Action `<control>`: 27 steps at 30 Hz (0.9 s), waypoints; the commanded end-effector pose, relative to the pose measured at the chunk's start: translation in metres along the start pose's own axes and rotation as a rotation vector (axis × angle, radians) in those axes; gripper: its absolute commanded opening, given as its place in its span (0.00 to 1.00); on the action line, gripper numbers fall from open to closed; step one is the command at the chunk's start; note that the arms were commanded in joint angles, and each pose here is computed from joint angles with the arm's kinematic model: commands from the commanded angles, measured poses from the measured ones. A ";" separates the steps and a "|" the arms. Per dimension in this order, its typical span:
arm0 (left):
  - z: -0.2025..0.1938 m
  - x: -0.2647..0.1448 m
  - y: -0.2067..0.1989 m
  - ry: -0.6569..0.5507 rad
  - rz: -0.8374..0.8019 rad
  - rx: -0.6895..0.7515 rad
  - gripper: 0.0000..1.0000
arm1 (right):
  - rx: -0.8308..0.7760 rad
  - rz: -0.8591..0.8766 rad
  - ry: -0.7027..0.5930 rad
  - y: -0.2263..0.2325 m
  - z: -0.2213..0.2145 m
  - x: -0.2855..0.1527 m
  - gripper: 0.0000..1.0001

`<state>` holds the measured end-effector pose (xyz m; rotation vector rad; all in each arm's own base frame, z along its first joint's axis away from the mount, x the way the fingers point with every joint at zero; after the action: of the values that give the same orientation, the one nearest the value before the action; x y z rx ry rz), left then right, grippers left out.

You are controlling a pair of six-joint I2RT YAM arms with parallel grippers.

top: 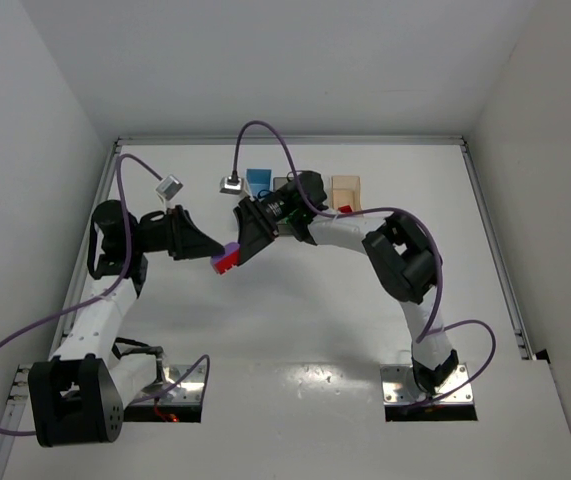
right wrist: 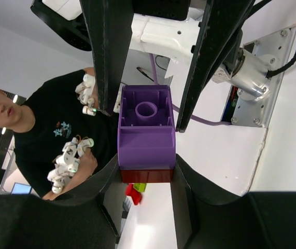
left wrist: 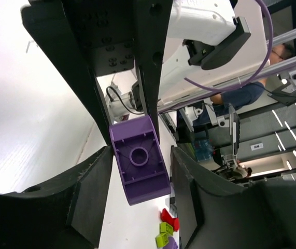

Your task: Sort the legos into containers by color

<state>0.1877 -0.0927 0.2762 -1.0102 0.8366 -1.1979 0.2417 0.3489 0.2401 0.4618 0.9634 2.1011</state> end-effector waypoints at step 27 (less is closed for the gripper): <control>0.039 -0.017 -0.017 -0.260 0.227 0.254 0.00 | -0.132 0.026 0.092 0.020 -0.037 0.006 0.00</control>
<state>0.2123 -0.0765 0.3028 -0.8771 0.6331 -1.0126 0.2219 0.3427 0.2182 0.5338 1.0773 2.0525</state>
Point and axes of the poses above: each gripper's point midway between its finger pads, its own x axis out along the fingers, its own y axis along the line the jaws close on, z = x × y, the point moved 7 cm from there along -x, back along the fingers, and after that the axes turned 10 degrees about -x, right-handed, at the moved point
